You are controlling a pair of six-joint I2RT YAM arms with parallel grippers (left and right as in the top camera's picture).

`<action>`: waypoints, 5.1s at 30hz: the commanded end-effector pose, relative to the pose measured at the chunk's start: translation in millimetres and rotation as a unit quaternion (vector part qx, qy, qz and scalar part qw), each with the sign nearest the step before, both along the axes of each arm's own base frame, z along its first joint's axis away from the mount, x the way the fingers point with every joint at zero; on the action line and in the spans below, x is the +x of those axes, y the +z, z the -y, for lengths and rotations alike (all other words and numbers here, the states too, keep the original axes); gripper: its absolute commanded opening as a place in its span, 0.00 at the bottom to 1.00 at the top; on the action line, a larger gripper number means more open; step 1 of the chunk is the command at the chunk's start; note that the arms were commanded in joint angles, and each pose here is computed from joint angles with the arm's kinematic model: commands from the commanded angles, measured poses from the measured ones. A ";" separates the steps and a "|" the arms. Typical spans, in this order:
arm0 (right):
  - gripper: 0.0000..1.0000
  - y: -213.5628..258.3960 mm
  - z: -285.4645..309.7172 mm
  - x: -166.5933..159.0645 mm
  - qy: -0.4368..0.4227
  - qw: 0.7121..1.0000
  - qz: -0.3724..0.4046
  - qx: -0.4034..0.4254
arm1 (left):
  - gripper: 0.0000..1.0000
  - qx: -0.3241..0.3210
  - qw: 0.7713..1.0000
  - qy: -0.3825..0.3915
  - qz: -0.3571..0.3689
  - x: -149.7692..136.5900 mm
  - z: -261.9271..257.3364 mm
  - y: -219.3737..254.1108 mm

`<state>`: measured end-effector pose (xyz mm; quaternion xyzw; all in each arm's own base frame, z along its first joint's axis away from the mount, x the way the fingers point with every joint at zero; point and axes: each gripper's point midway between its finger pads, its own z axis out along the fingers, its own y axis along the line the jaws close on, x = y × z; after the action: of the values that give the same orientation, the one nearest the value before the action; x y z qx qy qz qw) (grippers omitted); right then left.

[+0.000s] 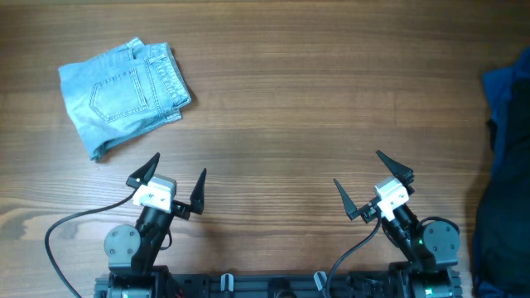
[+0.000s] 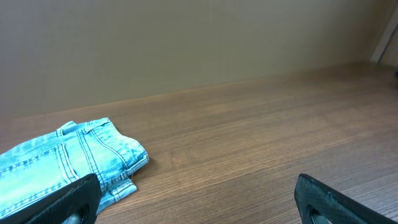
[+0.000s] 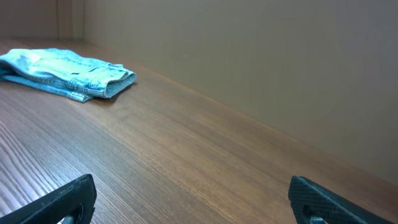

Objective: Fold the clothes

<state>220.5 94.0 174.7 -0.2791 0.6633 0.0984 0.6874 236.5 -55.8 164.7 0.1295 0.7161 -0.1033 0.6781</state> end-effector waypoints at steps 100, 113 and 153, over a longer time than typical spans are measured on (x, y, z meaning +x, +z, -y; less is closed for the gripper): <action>0.90 -96.5 411.4 108.2 -0.708 0.521 -0.426 0.213 | 1.00 -0.147 0.853 -0.005 -0.501 108.5 35.1 87.0; 0.60 -135.9 433.7 65.2 -0.738 0.455 -0.455 0.201 | 1.00 -0.147 0.853 -0.005 -0.501 108.4 34.9 86.8; 0.94 -103.7 380.9 25.9 -0.723 0.407 -0.507 0.235 | 1.00 -0.120 0.855 0.045 -0.502 91.1 16.4 88.7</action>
<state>261.5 -278.8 97.2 0.5666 0.8039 -0.1307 0.1247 327.5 -72.2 241.9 -0.0665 0.9494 -0.2111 0.2227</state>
